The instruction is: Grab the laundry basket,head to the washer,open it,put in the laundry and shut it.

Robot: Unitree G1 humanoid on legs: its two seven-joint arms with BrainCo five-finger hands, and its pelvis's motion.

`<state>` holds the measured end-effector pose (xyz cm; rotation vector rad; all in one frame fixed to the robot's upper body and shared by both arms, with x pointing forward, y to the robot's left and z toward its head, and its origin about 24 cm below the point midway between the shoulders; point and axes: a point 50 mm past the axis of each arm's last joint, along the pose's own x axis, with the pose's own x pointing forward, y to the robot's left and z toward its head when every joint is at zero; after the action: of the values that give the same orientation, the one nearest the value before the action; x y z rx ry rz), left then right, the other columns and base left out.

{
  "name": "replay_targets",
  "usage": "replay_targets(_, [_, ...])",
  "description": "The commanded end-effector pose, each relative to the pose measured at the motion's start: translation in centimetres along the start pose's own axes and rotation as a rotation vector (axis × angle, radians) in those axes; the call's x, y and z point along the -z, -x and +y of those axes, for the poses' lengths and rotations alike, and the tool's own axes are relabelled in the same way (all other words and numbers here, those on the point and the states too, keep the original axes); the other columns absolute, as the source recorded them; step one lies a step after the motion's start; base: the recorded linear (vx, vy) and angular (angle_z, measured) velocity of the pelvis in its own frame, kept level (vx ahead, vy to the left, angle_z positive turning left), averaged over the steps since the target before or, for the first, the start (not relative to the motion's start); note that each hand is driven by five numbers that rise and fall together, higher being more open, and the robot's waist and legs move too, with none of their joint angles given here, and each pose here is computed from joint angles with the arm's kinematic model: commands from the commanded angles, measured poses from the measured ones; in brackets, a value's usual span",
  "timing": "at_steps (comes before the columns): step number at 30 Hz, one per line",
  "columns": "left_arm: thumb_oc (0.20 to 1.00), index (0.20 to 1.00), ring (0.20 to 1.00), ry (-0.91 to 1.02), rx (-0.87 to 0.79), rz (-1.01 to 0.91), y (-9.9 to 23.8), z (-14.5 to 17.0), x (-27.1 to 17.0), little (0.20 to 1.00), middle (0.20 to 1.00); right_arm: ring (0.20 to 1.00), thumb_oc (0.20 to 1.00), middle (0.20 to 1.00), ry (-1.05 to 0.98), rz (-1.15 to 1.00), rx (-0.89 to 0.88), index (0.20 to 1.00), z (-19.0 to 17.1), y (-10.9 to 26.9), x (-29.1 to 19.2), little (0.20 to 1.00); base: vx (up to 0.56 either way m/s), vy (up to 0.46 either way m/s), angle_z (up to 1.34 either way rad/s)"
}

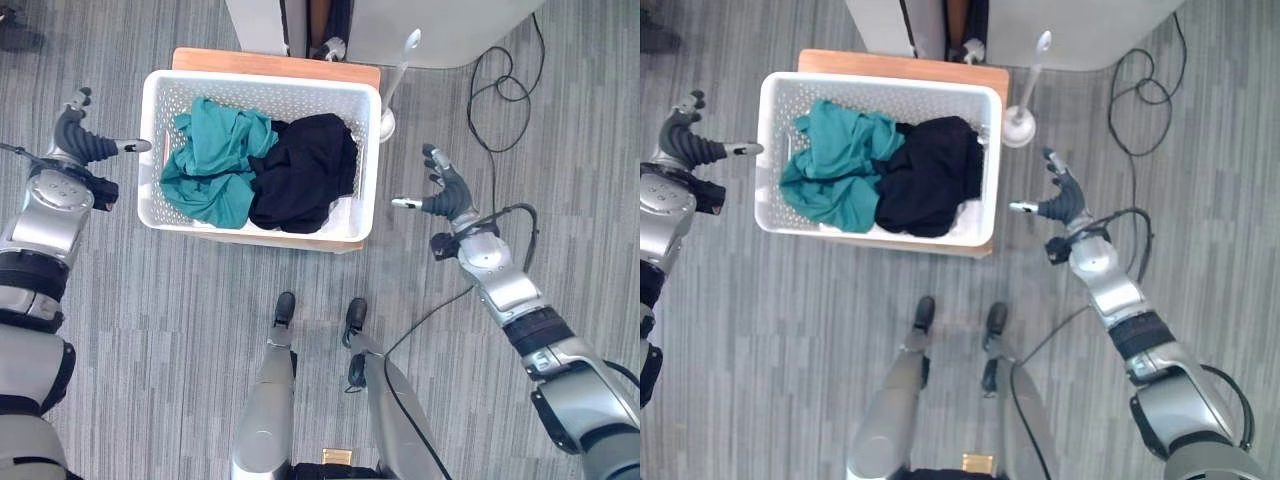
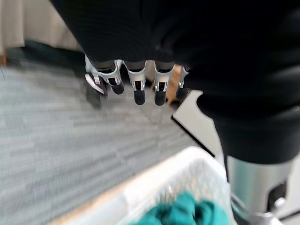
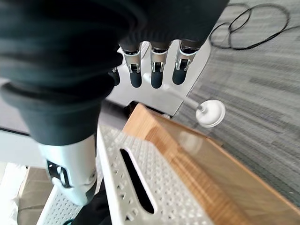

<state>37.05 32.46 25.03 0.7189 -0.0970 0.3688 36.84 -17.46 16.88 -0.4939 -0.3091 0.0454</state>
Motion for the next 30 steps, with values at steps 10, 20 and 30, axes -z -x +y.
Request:
replay_targets(10, [1.000,1.000,1.000,0.179,-0.019,-0.090,-1.3,-1.8,-4.2,1.000,1.000,1.000,1.000,1.000,-0.049,-0.161,0.057,1.000,-0.9,-0.5,-3.5,1.000,0.00,0.002,0.02])
replay_targets(20, [1.000,1.000,1.000,0.152,-0.015,-0.069,-1.2,-3.2,-3.7,1.000,1.000,1.000,1.000,1.000,-0.091,-0.212,0.072,1.000,-0.2,-1.0,-5.1,1.000,0.00,0.000,0.00])
replay_targets(30, [1.000,1.000,1.000,0.167,0.011,-0.060,-1.2,-5.1,-4.1,1.000,1.000,1.000,1.000,1.000,-0.180,-0.278,0.054,1.000,1.9,-2.7,-8.8,1.000,0.00,0.000,0.00])
